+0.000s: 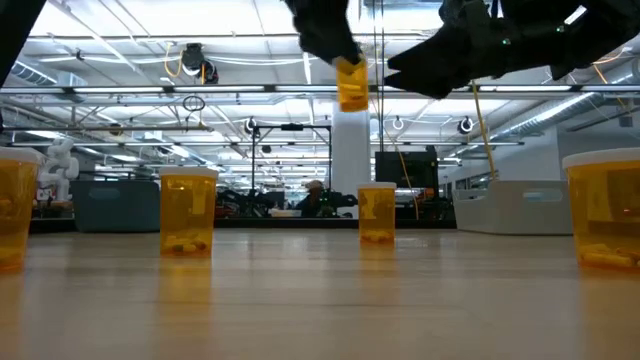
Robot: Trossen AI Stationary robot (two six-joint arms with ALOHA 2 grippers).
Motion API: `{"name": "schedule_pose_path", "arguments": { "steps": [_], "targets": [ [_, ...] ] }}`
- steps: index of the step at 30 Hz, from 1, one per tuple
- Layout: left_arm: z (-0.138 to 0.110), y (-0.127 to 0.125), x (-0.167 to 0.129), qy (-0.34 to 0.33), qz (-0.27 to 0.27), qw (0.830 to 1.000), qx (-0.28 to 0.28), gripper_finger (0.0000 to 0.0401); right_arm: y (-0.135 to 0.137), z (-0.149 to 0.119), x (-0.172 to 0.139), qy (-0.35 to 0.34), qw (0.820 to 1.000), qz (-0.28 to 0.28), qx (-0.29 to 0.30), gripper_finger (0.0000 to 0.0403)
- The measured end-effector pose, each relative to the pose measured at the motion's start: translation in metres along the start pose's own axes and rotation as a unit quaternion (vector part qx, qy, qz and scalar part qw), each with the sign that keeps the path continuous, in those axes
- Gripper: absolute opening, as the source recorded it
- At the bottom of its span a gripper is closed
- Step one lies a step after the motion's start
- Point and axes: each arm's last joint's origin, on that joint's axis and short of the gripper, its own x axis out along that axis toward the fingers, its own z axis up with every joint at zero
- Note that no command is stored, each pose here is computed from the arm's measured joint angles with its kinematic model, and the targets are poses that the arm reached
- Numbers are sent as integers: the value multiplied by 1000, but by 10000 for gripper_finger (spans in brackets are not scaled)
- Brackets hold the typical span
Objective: Pick and place medicine bottles into bin by pill shape (circle, oval)
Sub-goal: Put the orange capsule bottle into the blue bin
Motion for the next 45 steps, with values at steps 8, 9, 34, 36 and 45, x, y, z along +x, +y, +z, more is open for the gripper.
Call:
{"name": "schedule_pose_path", "arguments": {
  "steps": [8, 9, 34, 36, 45],
  "targets": [
    [-21, 20, -36, 76, 79, 992, -55, 229, -1, 5, -22, 41, 999, 3, -32, 314],
    [-24, 24, -42, 84, 94, 990, -64, 229, -1, 6, -24, 42, 999, 1, -33, 314],
    [-215, 155, -72, 202, 315, 834, -406, 230, -5, 7, -34, 66, 992, -56, -89, 313],
    [-229, 160, -70, 215, 320, 818, -427, 230, -5, 7, -34, 66, 992, -56, -89, 313],
    [-255, 175, -66, 206, 355, 762, -500, 230, -5, 7, -34, 66, 992, -56, -89, 313]
  ]
}}
